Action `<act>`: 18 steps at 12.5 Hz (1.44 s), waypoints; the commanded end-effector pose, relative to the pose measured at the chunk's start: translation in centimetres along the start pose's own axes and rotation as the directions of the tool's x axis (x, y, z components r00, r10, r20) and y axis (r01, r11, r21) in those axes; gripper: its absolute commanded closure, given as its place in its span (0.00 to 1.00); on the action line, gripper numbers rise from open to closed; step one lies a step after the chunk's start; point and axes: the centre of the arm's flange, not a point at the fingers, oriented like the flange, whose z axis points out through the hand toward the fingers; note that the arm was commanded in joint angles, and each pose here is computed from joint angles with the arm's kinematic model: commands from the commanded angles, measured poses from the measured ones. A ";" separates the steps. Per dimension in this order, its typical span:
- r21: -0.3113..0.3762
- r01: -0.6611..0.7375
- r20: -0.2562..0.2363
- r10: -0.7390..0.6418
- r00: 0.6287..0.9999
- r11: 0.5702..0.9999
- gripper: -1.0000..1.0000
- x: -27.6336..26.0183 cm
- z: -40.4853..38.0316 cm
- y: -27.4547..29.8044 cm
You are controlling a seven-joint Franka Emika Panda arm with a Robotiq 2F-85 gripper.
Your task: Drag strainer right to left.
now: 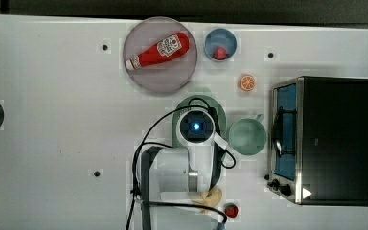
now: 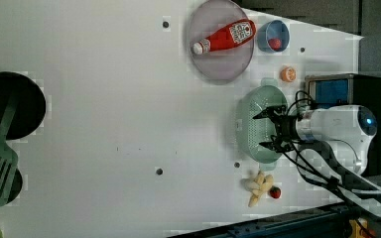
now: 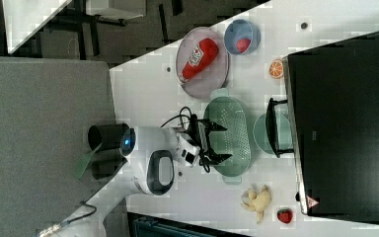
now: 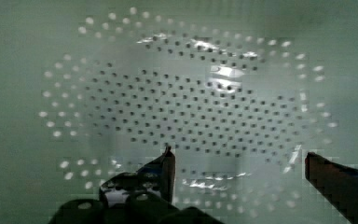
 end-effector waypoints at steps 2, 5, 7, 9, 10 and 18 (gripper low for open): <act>0.037 -0.066 -0.002 0.066 0.998 0.997 0.00 -1.3 0.8 -1.0; 0.032 -0.132 0.009 0.132 0.991 0.991 0.00 -3.1 2.4 -1.3; 0.030 -0.121 0.012 0.121 0.993 0.992 0.00 -4.3 2.7 -1.4; 0.029 -0.112 0.013 0.112 0.994 0.993 0.00 -5.0 2.8 -1.5; 0.029 -0.106 0.014 0.106 0.994 0.994 0.00 -5.3 2.8 -1.5; 0.005 -0.114 0.098 0.113 0.989 0.993 0.00 -11.9 3.2 -1.9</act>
